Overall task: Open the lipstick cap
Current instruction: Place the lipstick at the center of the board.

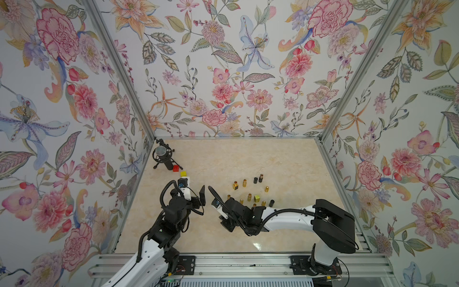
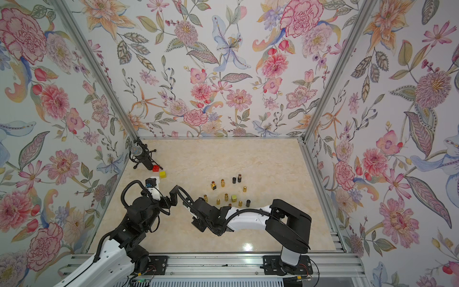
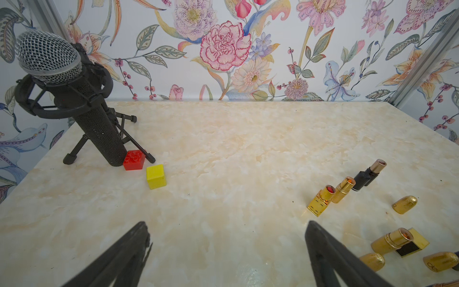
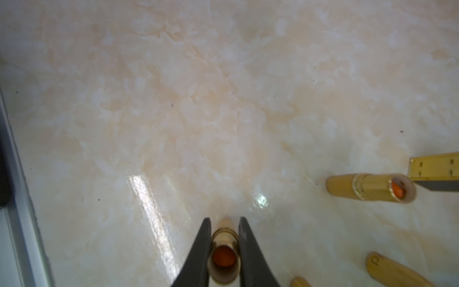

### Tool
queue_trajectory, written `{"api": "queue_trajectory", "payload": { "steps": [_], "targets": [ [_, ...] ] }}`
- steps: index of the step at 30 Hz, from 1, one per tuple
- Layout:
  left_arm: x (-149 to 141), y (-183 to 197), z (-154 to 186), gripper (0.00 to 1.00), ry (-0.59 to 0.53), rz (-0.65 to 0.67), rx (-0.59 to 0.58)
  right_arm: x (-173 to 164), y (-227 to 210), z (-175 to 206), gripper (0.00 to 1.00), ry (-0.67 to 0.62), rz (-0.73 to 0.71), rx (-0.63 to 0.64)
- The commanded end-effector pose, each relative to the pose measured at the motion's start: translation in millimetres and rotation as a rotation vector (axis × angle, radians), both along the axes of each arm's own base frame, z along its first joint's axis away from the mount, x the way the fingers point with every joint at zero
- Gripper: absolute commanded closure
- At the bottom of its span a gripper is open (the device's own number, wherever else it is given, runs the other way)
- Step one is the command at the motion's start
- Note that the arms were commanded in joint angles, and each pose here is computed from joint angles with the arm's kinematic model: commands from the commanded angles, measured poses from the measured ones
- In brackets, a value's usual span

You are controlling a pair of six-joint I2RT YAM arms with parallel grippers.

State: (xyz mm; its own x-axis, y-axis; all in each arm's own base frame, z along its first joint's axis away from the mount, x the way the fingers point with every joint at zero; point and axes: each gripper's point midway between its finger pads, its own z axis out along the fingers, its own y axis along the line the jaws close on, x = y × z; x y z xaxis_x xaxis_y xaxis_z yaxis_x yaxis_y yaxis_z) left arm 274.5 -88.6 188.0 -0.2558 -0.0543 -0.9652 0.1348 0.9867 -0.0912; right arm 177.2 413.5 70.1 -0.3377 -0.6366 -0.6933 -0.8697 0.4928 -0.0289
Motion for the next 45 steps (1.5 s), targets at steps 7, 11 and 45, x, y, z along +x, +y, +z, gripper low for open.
{"api": "queue_trajectory", "payload": {
  "steps": [7, 11, 45],
  "targets": [
    [0, 10, -11, 0.01, 0.018, 0.05, -0.023, 6, 2, -9, 0.79, -0.048, 0.004, -0.018],
    [-1, 10, -12, 0.01, 0.021, 0.051, -0.026, 5, 0, -11, 0.78, -0.044, 0.001, -0.021],
    [1, 17, -5, 0.01, 0.004, 0.077, -0.031, 17, -5, 50, 0.31, -0.035, -0.07, 0.102]
  ]
}}
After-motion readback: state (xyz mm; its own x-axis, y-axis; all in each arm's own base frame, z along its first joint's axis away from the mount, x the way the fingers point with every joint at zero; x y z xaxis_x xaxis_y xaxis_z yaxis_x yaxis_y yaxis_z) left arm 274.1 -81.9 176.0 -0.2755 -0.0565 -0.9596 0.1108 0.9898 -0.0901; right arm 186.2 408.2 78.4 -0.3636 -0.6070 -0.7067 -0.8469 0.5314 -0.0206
